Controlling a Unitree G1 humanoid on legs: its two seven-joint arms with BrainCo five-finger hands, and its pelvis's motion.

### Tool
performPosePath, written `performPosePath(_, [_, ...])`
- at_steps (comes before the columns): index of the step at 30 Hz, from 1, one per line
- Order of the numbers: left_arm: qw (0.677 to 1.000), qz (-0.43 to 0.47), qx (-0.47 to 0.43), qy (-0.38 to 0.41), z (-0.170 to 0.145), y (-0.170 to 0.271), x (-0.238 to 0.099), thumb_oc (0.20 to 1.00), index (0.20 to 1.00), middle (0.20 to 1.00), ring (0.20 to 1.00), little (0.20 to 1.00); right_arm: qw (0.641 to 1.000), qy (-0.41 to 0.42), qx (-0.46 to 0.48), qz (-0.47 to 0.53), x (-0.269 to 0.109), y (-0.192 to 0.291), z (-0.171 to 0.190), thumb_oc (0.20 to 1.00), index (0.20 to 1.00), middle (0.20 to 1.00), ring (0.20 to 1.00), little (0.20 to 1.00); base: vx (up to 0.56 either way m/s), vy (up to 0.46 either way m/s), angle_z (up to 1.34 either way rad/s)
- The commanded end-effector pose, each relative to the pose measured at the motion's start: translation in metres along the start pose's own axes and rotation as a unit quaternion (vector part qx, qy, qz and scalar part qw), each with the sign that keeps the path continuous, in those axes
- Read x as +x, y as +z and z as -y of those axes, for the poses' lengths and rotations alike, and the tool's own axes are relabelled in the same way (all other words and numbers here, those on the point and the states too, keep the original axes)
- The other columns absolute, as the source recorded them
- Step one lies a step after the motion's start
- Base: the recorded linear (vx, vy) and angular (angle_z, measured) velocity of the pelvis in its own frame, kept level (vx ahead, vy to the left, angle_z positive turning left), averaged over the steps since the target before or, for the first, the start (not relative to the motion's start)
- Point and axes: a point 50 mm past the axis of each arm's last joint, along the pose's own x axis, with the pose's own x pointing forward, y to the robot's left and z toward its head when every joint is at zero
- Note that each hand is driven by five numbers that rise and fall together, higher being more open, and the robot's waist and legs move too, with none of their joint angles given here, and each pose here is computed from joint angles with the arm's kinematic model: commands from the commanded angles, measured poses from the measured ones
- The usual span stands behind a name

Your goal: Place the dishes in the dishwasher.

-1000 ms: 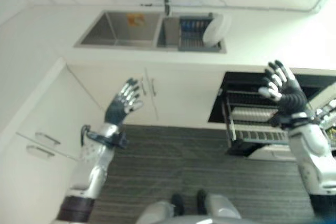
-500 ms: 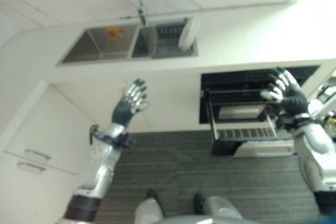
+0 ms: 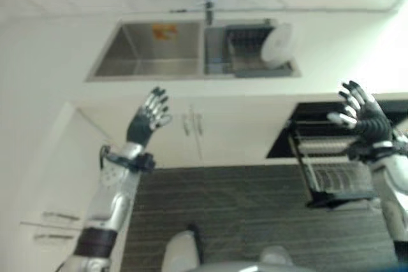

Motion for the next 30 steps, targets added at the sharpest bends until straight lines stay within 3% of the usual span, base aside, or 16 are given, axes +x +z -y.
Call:
performPosePath(1, [0.997, 0.068, 0.028, -0.034, 0.008, 0.028, -0.007, 1.0, 1.0, 1.0, 1.0, 1.0, 0.999, -0.025, 0.0, 0.045, 0.006, 0.014, 0.008, 1.0, 1.0, 1.0, 1.0, 1.0, 0.2, 0.282, 0.45])
performPosePath(6, [0.967, 0.23, 0.101, -0.04, 0.022, 0.084, -0.009, 1.0, 1.0, 1.0, 1.0, 1.0, 0.998, -0.048, 0.019, 0.047, -0.003, 0.009, 0.007, 1.0, 1.0, 1.0, 1.0, 1.0, 0.23, 0.294, 0.12])
performPosePath(8, [0.957, 0.254, 0.137, -0.028, 0.025, 0.095, -0.01, 1.0, 1.0, 1.0, 1.0, 1.0, 0.998, -0.043, 0.019, 0.049, 0.001, 0.013, 0.003, 1.0, 1.0, 1.0, 1.0, 1.0, 0.28, 0.076, -0.31])
performPosePath(16, [0.96, 0.241, 0.137, -0.046, 0.035, 0.089, -0.012, 1.0, 1.0, 1.0, 1.0, 1.0, 0.993, -0.083, 0.044, 0.072, -0.007, 0.016, 0.004, 1.0, 1.0, 1.0, 1.0, 1.0, 0.28, -0.302, 0.09])
performPosePath(30, [0.971, 0.202, 0.116, -0.051, 0.037, 0.078, -0.009, 1.0, 1.0, 1.0, 1.0, 1.0, 0.993, -0.042, 0.065, 0.089, 0.0, 0.03, 0.001, 1.0, 1.0, 1.0, 1.0, 1.0, 0.17, -0.254, -0.11])
